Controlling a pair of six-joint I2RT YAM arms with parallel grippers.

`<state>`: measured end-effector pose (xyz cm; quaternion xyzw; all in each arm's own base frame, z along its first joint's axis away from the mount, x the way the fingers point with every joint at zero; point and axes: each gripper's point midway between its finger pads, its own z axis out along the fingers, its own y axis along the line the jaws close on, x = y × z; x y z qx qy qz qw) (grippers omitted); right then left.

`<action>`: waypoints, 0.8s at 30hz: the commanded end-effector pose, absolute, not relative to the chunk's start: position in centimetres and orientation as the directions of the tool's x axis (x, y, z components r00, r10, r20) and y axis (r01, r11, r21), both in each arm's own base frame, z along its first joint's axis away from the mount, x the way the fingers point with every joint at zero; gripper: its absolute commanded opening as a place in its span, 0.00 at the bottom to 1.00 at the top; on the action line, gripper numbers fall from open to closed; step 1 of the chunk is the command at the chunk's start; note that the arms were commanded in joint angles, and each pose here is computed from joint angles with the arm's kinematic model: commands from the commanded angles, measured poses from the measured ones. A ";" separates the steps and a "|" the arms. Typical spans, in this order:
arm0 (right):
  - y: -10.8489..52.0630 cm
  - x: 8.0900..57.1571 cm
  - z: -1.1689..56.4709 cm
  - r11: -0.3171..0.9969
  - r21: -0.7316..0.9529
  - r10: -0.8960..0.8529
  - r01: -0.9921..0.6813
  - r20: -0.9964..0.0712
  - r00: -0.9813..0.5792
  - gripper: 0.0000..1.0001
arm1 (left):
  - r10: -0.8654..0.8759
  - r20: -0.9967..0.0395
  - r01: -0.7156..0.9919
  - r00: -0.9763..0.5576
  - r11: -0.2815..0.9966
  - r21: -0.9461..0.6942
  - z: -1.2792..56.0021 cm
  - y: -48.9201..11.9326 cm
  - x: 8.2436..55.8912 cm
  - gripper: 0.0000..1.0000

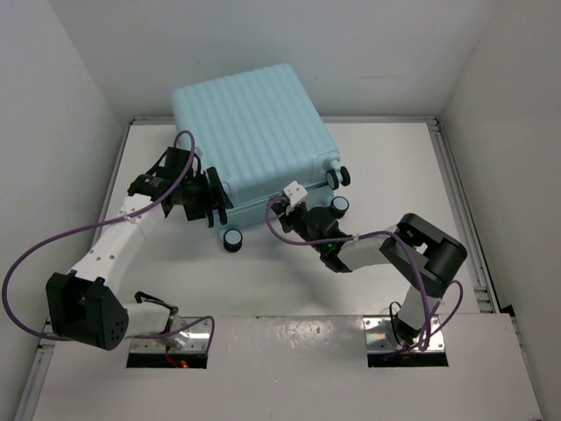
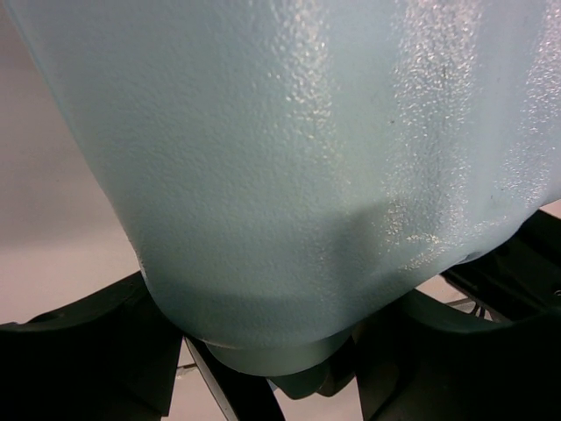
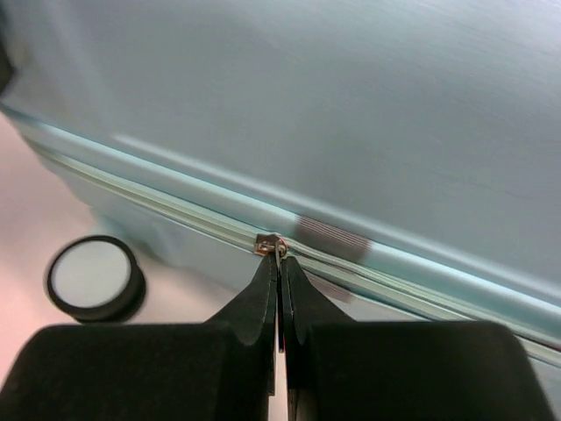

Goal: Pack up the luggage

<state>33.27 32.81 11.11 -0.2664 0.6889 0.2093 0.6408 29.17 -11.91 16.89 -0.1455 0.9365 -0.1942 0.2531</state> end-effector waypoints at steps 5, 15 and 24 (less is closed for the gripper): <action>23.8 37.3 16.6 0.921 -0.106 -0.066 -0.376 -0.991 0.118 0.00 | -0.470 -0.325 -0.431 -0.820 0.882 -0.190 11.3 -5.2 27.2 0.00; 17.7 36.7 16.3 0.944 -0.173 -0.145 -0.280 -0.982 0.117 0.00 | -0.464 -0.366 -0.453 -0.806 0.883 -0.123 11.4 -2.8 27.5 0.00; 12.8 35.8 15.0 0.969 -0.164 -0.154 -0.185 -0.986 0.069 0.00 | -0.490 -0.380 -0.500 -0.785 0.862 -0.080 11.3 0.0 27.8 0.00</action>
